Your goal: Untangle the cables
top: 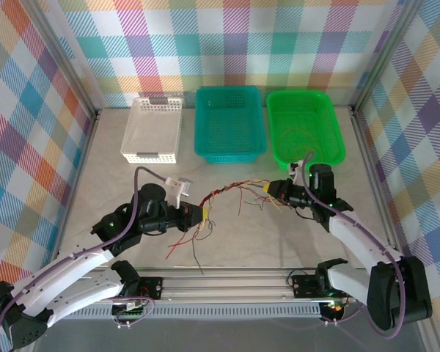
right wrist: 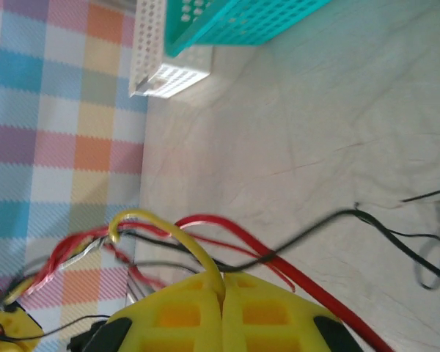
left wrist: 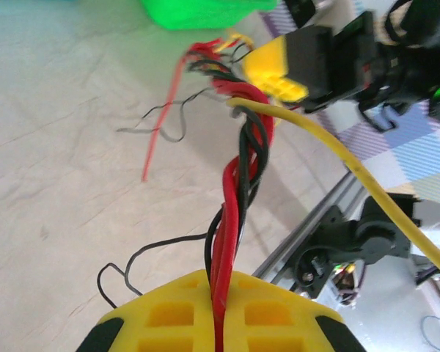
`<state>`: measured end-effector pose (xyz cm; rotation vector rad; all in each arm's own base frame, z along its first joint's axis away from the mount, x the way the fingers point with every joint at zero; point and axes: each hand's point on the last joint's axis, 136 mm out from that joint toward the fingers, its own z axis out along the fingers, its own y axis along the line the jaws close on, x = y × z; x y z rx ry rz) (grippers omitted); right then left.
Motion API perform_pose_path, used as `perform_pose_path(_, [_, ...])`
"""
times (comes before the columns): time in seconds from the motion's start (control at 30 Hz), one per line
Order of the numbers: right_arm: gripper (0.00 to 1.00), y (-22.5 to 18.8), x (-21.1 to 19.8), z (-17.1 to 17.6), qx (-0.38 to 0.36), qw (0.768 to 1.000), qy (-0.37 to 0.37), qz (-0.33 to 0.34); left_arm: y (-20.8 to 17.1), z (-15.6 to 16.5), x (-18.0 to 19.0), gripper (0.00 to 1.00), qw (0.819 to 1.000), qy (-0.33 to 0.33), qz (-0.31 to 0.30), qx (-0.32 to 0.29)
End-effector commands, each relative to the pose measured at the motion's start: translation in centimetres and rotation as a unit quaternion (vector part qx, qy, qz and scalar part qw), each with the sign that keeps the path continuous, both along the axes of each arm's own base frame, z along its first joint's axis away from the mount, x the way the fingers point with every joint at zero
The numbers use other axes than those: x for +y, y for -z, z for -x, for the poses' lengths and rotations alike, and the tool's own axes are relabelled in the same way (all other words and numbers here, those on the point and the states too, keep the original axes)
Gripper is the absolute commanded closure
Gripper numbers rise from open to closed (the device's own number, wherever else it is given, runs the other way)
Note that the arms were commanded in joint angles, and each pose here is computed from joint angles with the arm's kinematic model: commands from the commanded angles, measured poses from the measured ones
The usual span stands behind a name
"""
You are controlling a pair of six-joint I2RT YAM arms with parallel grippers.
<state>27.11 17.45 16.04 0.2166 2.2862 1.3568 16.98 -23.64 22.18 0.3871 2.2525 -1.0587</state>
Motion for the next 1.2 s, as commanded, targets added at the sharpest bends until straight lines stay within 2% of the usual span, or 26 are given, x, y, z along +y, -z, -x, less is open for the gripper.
perform_pose_path(0.0, [1.0, 1.5, -3.0, -0.2, 0.05, 0.997, 0.058, 0.006, 0.1, -0.4, 2.6, 1.0, 0.998, -0.046, -0.049, -0.002])
perform_pose_path(0.27, [1.0, 1.8, -7.5, -0.9, 0.077, 0.989, 0.125, 0.005, 0.5, -1.0, 5.5, 1.0, 0.99, -0.097, -0.098, 0.024])
perform_pose_path(0.43, [1.0, 1.2, -9.4, -1.0, 0.073, 0.985, 0.154, 0.03, 0.5, -1.3, 6.5, 1.0, 0.986, -0.114, -0.12, 0.033])
perform_pose_path(0.87, [1.0, -2.4, -17.6, 0.2, 0.056, 0.945, 0.309, 0.097, -0.1, -2.8, 10.9, 1.0, 0.964, -0.172, -0.2, 0.032])
perform_pose_path(1.07, [1.0, -2.5, -20.1, 1.1, 0.068, 0.922, 0.368, 0.095, 0.8, -3.5, 12.8, 1.0, 0.954, -0.198, -0.222, 0.045])
perform_pose_path(1.17, [1.0, -2.6, -19.7, 1.0, 0.063, 0.926, 0.363, 0.081, 1.2, -3.7, 13.2, 1.0, 0.954, -0.206, -0.212, 0.052])
